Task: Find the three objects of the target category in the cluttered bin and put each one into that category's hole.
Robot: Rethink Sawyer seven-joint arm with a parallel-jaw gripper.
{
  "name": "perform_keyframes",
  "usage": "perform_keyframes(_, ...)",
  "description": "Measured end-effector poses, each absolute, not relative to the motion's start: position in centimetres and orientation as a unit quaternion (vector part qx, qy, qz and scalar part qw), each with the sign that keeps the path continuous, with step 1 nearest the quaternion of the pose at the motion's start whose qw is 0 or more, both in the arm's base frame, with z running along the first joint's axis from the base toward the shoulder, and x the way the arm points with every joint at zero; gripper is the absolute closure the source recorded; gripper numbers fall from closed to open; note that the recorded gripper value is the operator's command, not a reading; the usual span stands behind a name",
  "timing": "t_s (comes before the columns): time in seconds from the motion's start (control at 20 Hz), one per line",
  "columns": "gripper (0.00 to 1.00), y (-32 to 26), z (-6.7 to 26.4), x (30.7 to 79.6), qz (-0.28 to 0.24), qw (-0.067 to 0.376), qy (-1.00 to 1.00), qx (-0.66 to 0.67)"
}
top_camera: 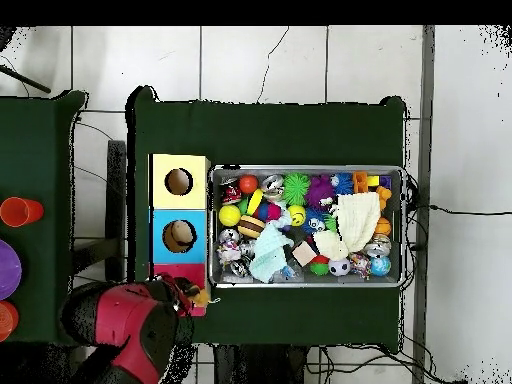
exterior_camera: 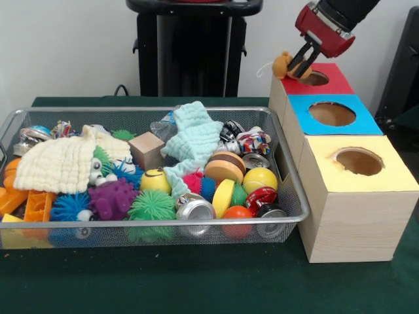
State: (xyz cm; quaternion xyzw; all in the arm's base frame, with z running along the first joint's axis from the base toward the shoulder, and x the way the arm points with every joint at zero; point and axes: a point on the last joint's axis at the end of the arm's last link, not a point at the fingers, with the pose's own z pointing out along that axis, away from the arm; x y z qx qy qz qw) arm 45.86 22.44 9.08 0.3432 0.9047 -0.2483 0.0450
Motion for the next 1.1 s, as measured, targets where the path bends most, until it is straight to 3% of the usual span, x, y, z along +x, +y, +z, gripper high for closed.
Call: perform_keyframes(1.1, 1.00, 24.0, 9.4, 46.5, -0.311, 0.006, 0.871, 0.380)
